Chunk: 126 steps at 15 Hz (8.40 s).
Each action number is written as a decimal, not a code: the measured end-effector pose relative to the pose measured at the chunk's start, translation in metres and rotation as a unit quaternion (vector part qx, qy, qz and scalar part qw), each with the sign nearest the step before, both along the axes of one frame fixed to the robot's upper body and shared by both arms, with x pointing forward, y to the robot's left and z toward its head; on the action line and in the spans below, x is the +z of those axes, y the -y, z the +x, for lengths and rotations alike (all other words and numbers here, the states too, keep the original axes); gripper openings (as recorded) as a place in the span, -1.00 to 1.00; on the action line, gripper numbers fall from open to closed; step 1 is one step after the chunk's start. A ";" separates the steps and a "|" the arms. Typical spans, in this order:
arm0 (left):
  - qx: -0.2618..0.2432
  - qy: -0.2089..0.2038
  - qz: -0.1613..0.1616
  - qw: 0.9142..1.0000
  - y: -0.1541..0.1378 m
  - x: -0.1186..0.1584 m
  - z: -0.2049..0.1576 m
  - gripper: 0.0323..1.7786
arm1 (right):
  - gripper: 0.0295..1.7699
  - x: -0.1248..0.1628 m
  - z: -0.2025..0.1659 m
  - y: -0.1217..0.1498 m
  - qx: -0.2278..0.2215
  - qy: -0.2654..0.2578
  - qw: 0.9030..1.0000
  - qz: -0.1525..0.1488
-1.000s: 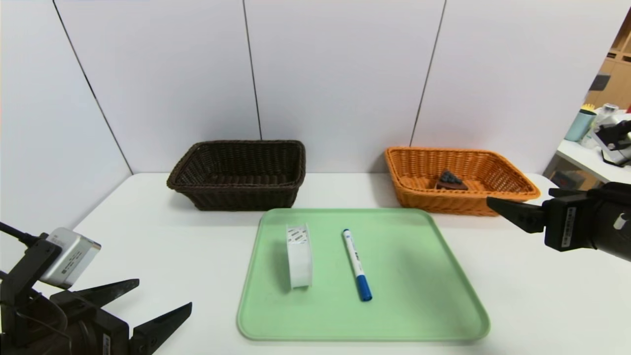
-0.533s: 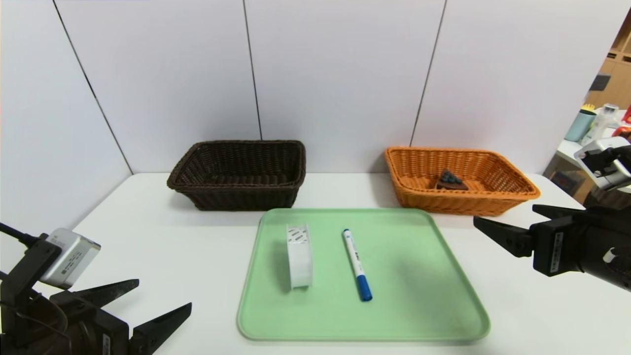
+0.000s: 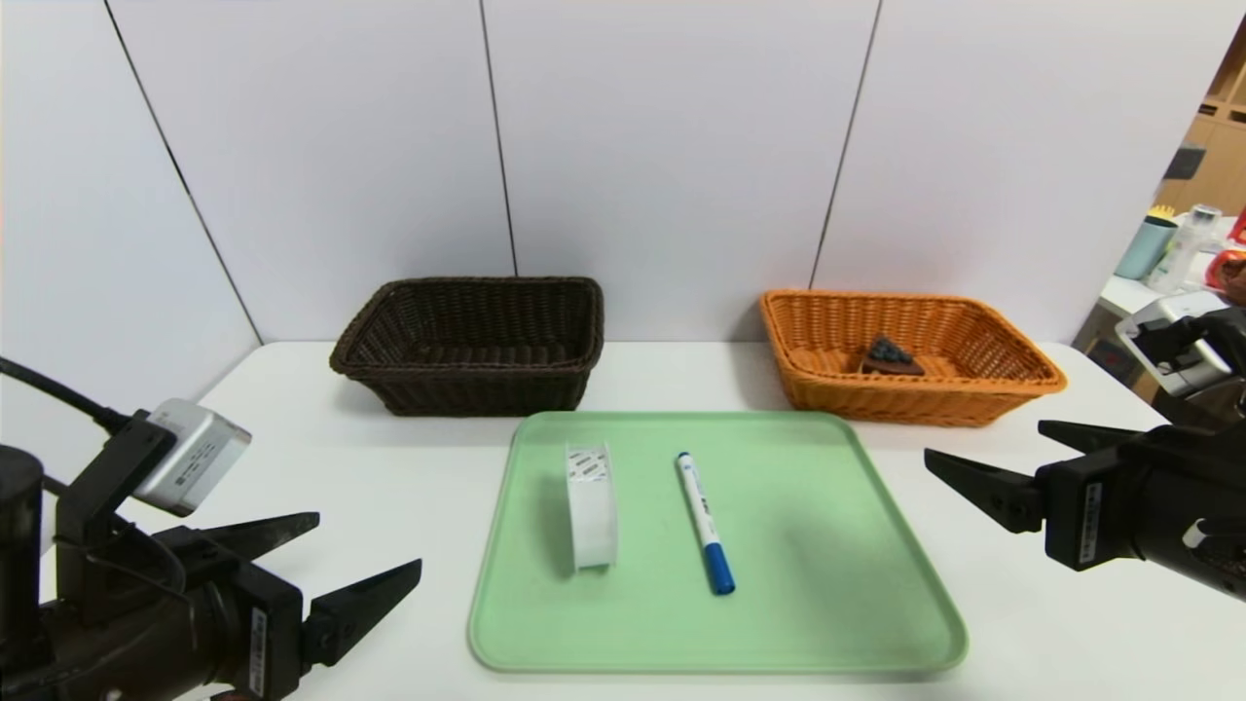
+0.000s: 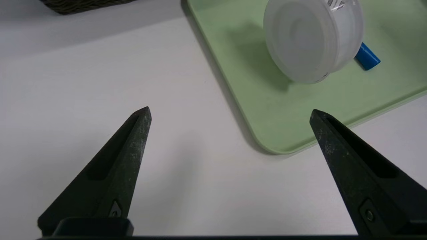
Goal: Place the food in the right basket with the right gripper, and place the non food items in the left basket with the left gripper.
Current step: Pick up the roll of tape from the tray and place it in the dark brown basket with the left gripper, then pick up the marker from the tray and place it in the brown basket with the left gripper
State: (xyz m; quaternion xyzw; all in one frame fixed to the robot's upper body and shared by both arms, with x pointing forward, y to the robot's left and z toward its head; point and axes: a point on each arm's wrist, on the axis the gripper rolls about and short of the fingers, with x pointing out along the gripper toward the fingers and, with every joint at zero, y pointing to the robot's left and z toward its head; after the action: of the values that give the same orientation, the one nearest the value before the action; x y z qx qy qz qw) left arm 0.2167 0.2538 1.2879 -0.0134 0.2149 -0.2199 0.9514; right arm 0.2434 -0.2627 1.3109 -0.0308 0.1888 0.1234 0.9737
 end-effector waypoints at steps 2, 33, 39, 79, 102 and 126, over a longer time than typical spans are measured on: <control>0.000 -0.003 -0.004 1.000 0.015 0.008 0.007 0.90 | 0.91 0.000 -0.001 -0.002 0.007 0.000 1.000 -0.002; 0.058 -0.160 0.005 0.985 0.161 0.042 0.059 0.90 | 0.92 -0.015 -0.009 0.001 0.007 -0.019 1.000 -0.011; 0.082 -0.168 0.016 0.982 0.167 0.029 0.069 0.90 | 0.92 -0.014 -0.011 0.002 0.008 -0.017 1.000 -0.010; 0.130 -0.110 0.028 0.985 0.155 0.034 0.091 -0.37 | 0.92 -0.016 -0.021 0.008 0.014 -0.009 1.000 -0.008; 0.244 -0.003 0.056 0.968 0.106 0.051 0.272 -0.37 | 0.92 -0.017 -0.022 0.008 0.016 -0.010 1.000 -0.011; 0.223 -0.017 0.062 0.973 0.105 0.039 0.263 0.68 | 0.92 -0.019 -0.021 0.007 0.016 -0.014 1.000 -0.014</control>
State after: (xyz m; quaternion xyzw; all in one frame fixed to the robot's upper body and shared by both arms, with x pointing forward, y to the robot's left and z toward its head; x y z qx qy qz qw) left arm 0.4797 0.1487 1.3274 -0.0062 0.2363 0.0121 0.9716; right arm 0.2223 -0.2701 1.2924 -0.0462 0.2032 0.1371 0.9684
